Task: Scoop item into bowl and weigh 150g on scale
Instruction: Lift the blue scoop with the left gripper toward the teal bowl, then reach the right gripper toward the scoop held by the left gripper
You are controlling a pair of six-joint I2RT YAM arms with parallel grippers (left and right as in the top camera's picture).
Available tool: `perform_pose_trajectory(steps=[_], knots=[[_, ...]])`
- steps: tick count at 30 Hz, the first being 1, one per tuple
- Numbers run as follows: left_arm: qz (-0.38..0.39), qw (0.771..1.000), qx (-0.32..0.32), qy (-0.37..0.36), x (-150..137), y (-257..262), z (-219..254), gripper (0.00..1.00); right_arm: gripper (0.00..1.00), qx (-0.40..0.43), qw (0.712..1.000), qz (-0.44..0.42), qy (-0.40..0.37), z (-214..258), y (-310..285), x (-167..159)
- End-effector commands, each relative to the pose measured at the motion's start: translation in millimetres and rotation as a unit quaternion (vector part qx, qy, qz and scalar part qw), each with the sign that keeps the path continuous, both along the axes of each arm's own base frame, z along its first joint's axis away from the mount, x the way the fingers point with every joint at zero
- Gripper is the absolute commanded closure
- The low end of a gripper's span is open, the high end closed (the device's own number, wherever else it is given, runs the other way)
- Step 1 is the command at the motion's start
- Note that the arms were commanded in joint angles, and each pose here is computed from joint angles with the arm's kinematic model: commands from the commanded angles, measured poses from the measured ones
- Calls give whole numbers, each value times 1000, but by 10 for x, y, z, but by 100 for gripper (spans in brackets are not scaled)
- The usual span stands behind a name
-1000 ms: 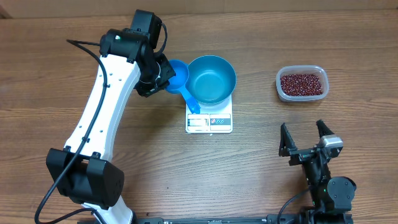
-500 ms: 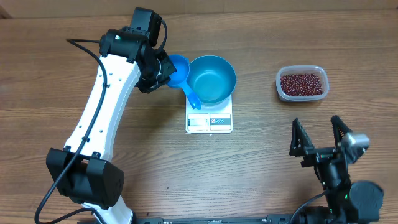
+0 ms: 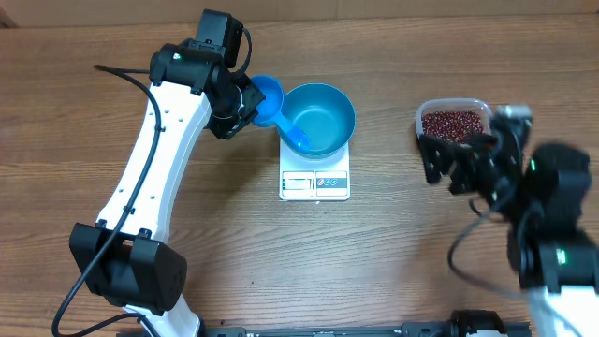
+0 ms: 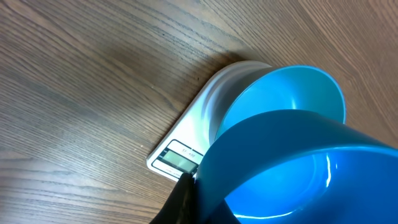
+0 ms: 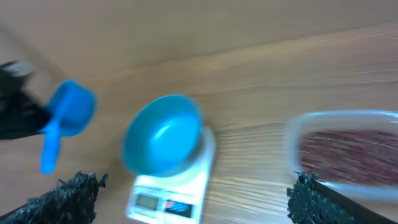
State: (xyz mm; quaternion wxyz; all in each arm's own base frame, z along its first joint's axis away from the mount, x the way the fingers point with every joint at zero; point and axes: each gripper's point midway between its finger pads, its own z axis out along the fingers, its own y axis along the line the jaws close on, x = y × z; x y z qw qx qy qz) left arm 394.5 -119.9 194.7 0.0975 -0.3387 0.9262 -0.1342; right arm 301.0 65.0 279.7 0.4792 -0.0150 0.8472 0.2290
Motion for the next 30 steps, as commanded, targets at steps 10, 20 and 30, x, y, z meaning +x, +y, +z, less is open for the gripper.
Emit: perform_pose_trajectory(steps=[10,20,30], knots=[[140,990,-29,-8,45,44,174,96,0,293,918,222,147,6,838,241],[210,976,-62,13,-12,-138,174,96,0,315,905,221,183,-125,974,344],[217,973,-78,27,-161,-510,172,96,8,293,921,174,189,-229,1207,441]])
